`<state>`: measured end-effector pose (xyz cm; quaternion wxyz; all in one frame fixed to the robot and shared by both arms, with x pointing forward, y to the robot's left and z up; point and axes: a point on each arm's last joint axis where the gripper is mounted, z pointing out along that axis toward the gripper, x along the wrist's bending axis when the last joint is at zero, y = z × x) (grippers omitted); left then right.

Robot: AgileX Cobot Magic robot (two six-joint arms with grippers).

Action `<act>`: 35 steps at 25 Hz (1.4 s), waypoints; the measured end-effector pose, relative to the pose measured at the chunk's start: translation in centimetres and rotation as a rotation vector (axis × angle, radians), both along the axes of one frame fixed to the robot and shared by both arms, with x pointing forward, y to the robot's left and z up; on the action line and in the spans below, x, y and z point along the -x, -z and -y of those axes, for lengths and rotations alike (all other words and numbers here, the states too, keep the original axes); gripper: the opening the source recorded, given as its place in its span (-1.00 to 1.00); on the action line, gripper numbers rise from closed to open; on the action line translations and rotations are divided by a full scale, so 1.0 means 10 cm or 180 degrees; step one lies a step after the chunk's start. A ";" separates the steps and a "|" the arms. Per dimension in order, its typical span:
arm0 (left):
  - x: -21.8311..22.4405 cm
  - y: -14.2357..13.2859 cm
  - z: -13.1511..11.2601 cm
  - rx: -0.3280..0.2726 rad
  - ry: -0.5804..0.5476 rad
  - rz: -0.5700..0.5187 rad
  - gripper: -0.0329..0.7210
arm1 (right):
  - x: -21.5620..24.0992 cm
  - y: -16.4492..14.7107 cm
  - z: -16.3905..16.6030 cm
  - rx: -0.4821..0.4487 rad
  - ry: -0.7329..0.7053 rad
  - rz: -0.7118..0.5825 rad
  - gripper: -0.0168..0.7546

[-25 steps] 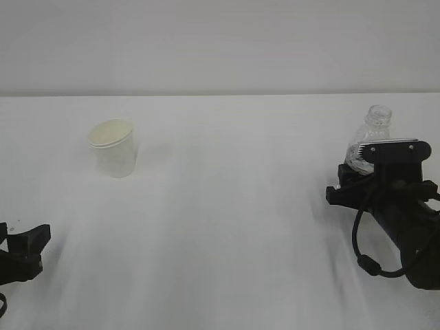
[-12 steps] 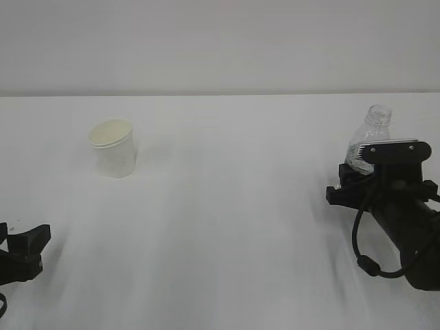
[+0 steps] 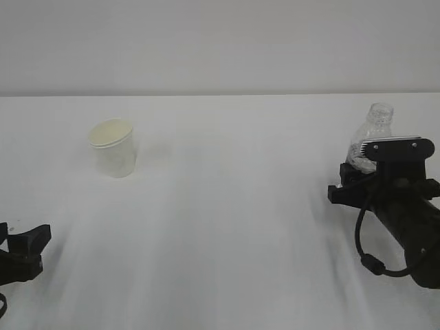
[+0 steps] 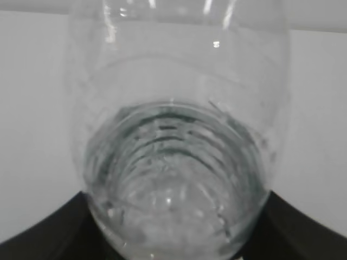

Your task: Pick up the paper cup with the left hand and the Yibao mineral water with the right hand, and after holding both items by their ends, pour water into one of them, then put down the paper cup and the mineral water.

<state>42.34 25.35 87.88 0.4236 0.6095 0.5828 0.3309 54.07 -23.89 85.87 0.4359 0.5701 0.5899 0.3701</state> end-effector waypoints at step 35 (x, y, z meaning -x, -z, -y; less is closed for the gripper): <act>0.00 0.00 0.01 0.0000 0.0031 0.0000 0.38 | 0.19 -0.44 -0.22 -0.0197 -0.0962 0.0016 0.27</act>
